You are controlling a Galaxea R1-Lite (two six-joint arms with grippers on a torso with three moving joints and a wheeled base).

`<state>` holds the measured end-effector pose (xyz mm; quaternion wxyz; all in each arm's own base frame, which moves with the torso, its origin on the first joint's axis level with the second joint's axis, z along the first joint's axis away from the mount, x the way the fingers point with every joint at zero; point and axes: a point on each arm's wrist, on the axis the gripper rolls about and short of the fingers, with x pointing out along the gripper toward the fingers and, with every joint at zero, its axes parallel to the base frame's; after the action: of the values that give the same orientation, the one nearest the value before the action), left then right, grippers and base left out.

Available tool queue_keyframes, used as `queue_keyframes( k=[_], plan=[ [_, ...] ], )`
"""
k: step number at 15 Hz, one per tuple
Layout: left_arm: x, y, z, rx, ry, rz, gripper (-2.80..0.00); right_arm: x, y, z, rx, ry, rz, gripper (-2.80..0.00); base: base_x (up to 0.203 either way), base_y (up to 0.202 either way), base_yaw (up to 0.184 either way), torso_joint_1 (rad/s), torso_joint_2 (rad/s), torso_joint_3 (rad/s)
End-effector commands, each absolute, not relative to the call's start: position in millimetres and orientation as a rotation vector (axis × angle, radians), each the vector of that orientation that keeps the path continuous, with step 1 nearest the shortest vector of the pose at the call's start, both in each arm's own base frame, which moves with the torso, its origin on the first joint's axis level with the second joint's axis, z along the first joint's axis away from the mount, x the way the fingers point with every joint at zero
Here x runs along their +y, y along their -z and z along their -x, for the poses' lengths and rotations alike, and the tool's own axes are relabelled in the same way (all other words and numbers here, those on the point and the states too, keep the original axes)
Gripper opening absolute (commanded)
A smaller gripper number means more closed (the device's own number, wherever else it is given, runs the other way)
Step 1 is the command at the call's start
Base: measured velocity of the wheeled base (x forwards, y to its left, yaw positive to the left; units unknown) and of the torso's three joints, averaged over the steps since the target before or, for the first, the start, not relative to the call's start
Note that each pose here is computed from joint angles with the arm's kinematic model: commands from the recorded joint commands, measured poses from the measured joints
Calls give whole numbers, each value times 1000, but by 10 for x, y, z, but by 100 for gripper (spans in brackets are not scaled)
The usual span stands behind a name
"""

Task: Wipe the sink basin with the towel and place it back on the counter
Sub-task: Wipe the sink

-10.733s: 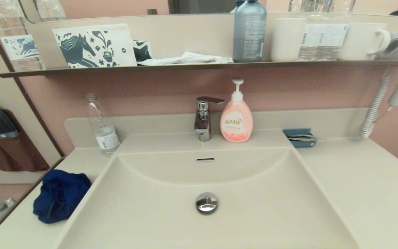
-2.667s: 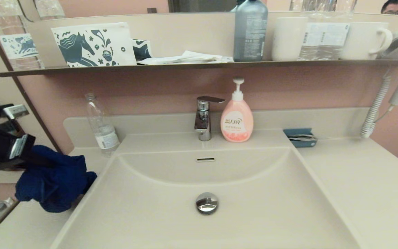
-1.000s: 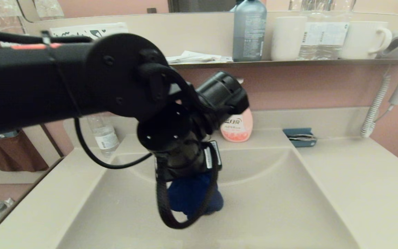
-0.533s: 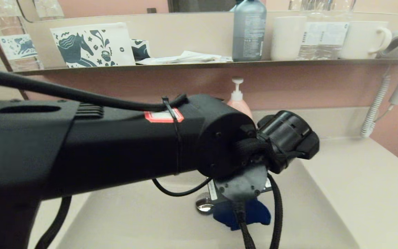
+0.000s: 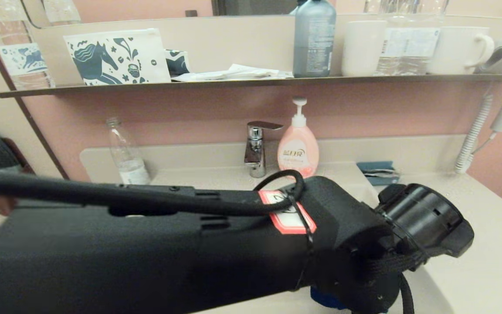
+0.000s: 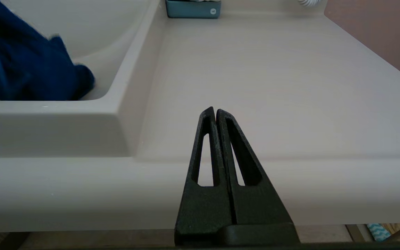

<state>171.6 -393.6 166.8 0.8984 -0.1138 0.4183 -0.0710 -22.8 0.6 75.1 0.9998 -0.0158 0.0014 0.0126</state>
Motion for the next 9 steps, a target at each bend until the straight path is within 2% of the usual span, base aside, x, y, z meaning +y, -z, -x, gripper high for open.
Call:
queue_keyframes(
  k=[1, 6, 9],
  plan=[
    [-4051, -1326, -1737, 899, 112, 172, -280, 7, -751, 228, 4, -26, 32, -280, 0, 0, 0, 0, 0, 0],
    [-4037, -966, -1743, 1005, 50, 29, -280, 7, -752, 228, 3, -26, 32, -280, 0, 0, 0, 0, 0, 0],
    [-3947, -929, -1760, 1077, 18, -30, -280, 7, -752, 228, 3, -26, 32, -280, 0, 0, 0, 0, 0, 0]
  ],
)
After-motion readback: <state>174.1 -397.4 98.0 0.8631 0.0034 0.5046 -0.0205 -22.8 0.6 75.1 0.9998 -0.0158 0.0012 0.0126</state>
